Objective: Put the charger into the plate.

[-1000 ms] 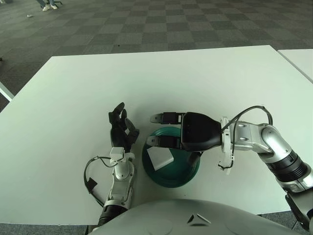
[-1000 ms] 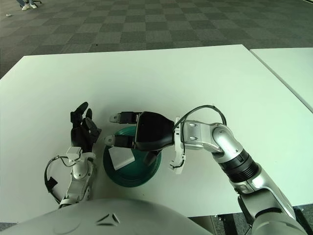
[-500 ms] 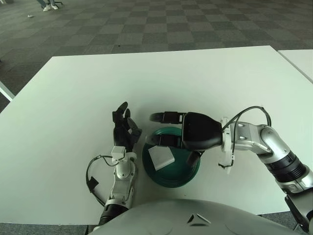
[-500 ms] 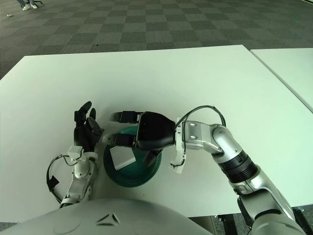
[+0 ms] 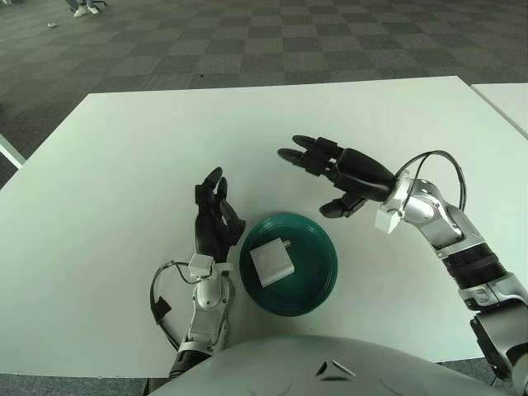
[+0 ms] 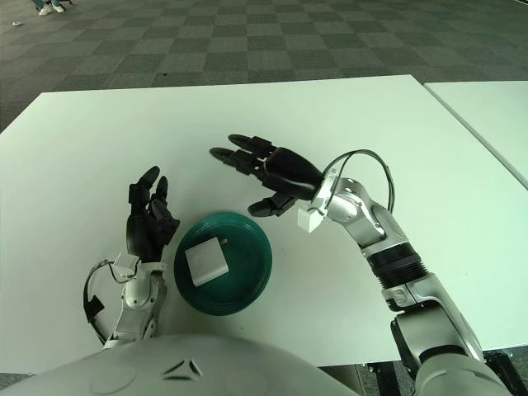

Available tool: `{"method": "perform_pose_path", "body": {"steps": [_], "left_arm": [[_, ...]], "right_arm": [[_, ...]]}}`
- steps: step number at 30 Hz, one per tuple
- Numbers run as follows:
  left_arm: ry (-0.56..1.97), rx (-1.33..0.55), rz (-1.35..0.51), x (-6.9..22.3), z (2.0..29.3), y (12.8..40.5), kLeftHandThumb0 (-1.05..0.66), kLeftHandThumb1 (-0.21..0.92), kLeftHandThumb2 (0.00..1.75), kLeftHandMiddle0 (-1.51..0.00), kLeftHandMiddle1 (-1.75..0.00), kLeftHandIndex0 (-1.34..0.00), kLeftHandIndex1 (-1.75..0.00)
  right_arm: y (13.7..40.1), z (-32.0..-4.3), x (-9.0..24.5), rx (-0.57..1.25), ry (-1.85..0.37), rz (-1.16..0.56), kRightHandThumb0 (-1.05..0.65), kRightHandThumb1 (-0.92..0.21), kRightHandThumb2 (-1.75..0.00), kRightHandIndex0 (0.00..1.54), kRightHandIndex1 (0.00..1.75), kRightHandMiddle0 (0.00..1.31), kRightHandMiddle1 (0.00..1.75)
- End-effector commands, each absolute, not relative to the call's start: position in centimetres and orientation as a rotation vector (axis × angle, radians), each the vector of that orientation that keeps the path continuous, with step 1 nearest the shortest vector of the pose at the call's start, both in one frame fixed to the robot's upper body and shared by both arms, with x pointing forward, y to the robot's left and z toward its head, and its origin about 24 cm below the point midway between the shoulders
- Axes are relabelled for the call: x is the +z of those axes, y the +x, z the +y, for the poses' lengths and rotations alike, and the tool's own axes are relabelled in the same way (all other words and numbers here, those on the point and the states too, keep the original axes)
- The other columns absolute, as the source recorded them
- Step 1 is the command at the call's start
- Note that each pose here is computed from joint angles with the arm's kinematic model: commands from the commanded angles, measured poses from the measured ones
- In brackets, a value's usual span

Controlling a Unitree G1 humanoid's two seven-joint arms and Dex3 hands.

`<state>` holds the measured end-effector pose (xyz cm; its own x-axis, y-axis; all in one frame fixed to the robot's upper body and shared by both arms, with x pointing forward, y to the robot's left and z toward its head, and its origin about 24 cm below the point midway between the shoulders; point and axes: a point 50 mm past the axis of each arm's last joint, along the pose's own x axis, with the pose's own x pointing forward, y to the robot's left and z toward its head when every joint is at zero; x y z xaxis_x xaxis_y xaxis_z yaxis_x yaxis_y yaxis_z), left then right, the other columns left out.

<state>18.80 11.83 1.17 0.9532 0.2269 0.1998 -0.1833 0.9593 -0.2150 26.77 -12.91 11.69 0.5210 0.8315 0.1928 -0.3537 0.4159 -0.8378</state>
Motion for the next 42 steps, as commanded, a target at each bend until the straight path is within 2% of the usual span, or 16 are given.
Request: {"method": "perform_pose_path", "body": {"steps": [1,6,16,28,42], "left_arm": [[-0.203,0.301,0.028,-3.7,11.7,13.8,-0.92,0.92,1.00,-0.33,-0.02,0.00,-0.95],[-0.222,0.296,0.019,-3.2,12.3,12.9,-0.93,0.92,0.99,-0.30,-0.01,0.00,-0.92],[-0.199,0.278,0.000,-2.6,13.1,11.9,-0.92,0.92,1.00,-0.24,0.00,0.00,-0.78],[-0.174,0.276,0.005,-2.4,13.9,11.3,-0.96,0.92,1.03,-0.21,0.00,0.00,-0.68],[-0.205,0.271,0.028,-2.3,14.2,10.9,-0.94,0.92,1.04,-0.18,0.00,0.00,-0.60]], "right_arm": [[27.7,-15.4,6.5,0.672,-0.450,-0.317,-0.95,-0.92,-1.00,0.10,0.04,0.01,0.02],[26.4,-15.2,3.5,0.532,-0.064,-0.172,-0.96,-0.92,-1.03,0.07,0.02,0.02,0.03],[24.6,-14.0,1.2,0.313,0.232,-0.058,-0.91,-0.92,-0.97,0.09,0.01,0.00,0.43],[23.6,-13.7,0.7,0.267,0.271,-0.038,-0.90,-0.92,-0.94,0.20,0.05,0.00,0.68],[21.0,-13.4,-0.3,0.276,0.251,-0.013,-0.92,-0.92,-0.99,0.18,0.03,0.00,0.66]]}}
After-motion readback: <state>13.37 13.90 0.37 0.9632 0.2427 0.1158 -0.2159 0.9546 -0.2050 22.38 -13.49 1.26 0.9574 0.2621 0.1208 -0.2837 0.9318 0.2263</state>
